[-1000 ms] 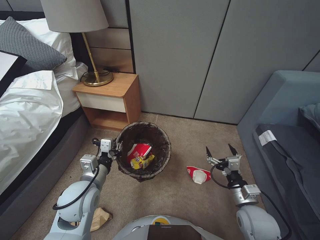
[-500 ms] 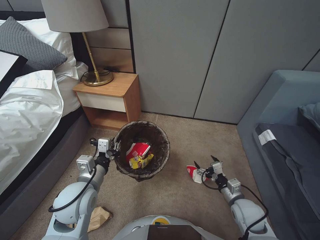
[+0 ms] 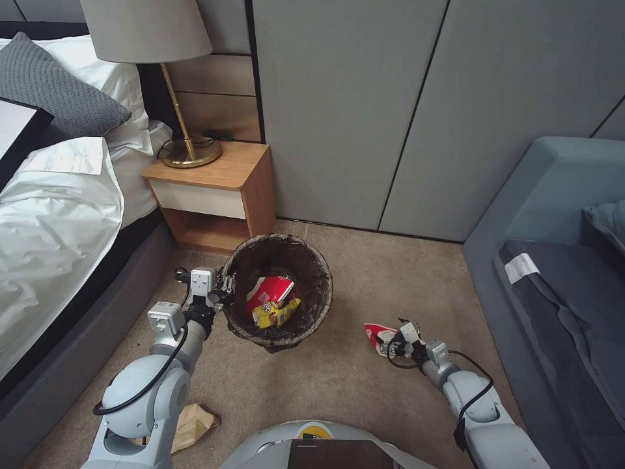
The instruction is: Pick up the trash bin, then pick up the garbage from the floor and place it into the trash bin.
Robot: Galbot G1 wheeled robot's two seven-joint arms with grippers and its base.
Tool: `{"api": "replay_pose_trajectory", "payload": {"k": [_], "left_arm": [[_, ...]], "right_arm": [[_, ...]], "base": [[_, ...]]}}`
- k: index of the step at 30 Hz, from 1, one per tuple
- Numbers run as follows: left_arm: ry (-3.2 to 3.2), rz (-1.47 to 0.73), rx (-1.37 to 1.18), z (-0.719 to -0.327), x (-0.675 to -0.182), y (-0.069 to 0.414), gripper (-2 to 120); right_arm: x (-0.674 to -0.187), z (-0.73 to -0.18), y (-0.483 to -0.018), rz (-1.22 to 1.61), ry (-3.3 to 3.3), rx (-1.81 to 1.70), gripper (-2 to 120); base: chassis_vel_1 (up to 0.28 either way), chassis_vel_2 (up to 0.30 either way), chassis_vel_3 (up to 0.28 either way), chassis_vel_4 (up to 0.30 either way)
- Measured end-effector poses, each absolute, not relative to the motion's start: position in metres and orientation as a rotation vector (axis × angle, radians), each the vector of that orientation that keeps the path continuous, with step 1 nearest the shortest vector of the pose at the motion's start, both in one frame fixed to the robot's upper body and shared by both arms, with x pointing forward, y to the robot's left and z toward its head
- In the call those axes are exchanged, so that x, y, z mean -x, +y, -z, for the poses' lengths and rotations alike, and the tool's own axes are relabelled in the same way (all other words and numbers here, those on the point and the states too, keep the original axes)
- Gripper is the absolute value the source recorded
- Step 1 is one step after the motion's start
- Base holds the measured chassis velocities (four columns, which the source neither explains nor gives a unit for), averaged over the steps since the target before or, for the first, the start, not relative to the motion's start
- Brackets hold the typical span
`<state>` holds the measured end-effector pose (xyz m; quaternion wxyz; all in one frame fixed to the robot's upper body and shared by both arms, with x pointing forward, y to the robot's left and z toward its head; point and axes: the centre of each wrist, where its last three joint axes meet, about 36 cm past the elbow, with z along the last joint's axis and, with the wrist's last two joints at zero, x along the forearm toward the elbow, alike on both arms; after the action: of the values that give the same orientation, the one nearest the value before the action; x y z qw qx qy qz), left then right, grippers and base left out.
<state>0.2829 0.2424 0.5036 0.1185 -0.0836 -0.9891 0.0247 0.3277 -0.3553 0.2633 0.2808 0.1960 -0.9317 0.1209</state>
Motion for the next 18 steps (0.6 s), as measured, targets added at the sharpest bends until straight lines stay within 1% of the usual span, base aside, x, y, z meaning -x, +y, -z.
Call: {"api": "replay_pose_trajectory", "payload": {"k": [7, 18], "left_arm": [[-2.894, -0.079, 0.245, -0.504, -0.283, 0.242, 7], [-2.893, -0.08, 0.246, -0.504, -0.283, 0.242, 7]], "right_arm": [[-0.331, -0.243, -0.36, -0.332, -2.442, -0.506, 100], [-0.335, -0.217, -0.355, -0.316, -2.399, -0.48, 100]], "base": [[0.0, 0.0, 0.0, 0.0], [0.0, 0.0, 0.0, 0.0]]}}
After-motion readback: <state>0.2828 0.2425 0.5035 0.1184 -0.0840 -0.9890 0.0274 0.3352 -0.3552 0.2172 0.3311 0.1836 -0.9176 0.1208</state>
